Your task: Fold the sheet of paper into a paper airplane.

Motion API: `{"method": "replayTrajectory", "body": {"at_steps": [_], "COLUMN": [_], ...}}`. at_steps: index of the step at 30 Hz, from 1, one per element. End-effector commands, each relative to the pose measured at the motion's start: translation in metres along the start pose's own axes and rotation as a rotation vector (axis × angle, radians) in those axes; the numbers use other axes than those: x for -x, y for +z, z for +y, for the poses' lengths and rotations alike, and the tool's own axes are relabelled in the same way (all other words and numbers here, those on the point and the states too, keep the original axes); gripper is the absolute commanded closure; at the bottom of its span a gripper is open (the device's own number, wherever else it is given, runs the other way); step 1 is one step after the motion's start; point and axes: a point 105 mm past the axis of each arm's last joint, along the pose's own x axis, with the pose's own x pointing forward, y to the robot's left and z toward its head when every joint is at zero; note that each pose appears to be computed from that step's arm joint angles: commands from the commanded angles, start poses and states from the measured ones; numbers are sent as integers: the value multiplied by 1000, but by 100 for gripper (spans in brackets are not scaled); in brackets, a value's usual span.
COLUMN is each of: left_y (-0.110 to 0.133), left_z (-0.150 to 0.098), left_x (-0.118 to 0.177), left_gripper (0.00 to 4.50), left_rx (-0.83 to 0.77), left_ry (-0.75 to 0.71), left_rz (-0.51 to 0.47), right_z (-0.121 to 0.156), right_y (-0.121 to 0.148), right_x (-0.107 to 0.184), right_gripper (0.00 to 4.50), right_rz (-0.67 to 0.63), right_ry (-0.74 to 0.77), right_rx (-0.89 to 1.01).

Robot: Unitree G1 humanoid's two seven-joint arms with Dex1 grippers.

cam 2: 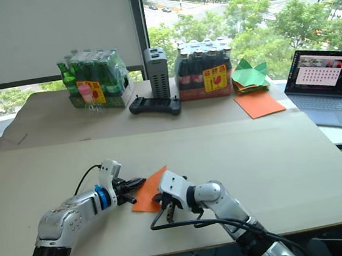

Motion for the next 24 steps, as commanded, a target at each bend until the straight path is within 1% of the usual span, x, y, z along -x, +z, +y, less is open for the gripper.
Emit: {"method": "replayTrajectory", "body": {"at_steps": [1, 8, 11, 13, 15, 21, 24], "left_y": [-17, -19, -11, -5, 2, 38, 52], "left_z": [4, -3, -8, -9, -13, -21, -22], "left_x": [-7, -16, -16, -15, -15, -10, -5], "left_gripper": [446, 446, 446, 446, 446, 446, 446], "left_rx": [8, -21, -33, -89, -91, -43, -21], "left_ry": [25, -17, -34, -33, -44, -68, -76], "left_rz": [61, 80, 55, 33, 0, -148, -204], "right_z": [4, 4, 3, 3, 3, 4, 4], "right_y": [-9, -10, -11, -11, -11, -12, -13], "right_x": [-2, -1, 0, 1, 1, 2, 2], "right_gripper": [450, 450, 450, 450, 450, 450, 450], "right_rz": [33, 38, 41, 41, 41, 44, 46], "right_ry": [8, -1, -9, -12, -12, -16, -15], "right_rx": [-10, -11, -13, -15, -15, -19, -19]}}
